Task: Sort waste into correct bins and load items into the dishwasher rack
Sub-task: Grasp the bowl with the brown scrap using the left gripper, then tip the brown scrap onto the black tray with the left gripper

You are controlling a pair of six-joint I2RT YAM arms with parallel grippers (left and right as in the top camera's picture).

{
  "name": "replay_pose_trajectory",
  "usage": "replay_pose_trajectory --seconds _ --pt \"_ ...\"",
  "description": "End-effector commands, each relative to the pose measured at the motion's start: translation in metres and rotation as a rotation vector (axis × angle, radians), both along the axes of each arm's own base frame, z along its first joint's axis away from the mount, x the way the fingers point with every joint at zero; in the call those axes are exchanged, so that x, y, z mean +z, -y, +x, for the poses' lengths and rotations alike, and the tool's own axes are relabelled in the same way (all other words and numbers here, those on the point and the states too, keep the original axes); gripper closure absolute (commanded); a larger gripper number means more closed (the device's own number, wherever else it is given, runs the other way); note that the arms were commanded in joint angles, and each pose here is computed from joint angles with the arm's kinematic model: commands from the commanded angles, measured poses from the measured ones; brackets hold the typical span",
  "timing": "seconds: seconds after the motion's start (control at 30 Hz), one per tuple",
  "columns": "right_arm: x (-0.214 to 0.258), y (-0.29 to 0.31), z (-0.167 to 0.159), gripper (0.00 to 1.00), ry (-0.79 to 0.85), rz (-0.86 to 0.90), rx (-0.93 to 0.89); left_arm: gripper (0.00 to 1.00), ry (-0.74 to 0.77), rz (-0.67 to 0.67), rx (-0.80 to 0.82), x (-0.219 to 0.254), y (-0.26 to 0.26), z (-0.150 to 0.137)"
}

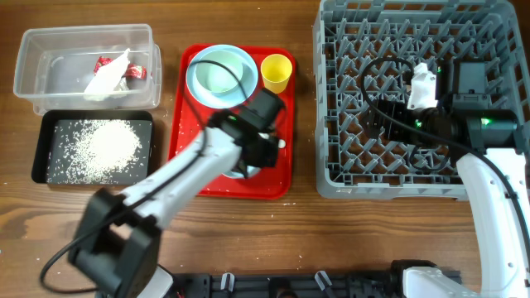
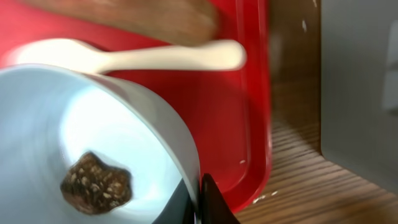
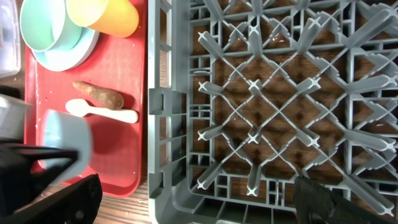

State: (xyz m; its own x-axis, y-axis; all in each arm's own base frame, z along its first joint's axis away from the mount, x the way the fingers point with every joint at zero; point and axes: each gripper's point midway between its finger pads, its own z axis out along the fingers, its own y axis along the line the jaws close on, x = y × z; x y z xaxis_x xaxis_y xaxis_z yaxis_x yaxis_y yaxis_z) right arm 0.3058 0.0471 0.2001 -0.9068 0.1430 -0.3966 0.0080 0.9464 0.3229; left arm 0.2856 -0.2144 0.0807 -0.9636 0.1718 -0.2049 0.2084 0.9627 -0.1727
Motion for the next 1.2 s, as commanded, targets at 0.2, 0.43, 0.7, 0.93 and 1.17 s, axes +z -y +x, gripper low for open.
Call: replay_pose_trajectory --seconds 0.2,0.43,0.7,0.93,1.17 --pt "0.007 -0.001 0.01 0.0 0.034 0.014 -0.015 0.96 0.124 -0.246 0.43 0.078 -0.172 0.061" --pt "0.007 -0.001 0.01 0.0 0.034 0.014 -0.014 0.96 0.126 -0.72 0.581 0.075 -0.268 0.07" --pt "0.006 -0.001 0.008 0.0 0.026 0.013 -0.014 0.96 0.185 -1.377 0.661 0.089 -0.317 0.078" --pt "0.006 -0.001 0.008 0.0 0.026 0.014 -0.015 0.96 0.187 -1.446 0.698 0.097 -0.327 0.074" --pt "0.006 -0.001 0.008 0.0 0.027 0.014 -0.015 0.96 -0.032 -1.032 0.399 0.083 -0.199 0.059"
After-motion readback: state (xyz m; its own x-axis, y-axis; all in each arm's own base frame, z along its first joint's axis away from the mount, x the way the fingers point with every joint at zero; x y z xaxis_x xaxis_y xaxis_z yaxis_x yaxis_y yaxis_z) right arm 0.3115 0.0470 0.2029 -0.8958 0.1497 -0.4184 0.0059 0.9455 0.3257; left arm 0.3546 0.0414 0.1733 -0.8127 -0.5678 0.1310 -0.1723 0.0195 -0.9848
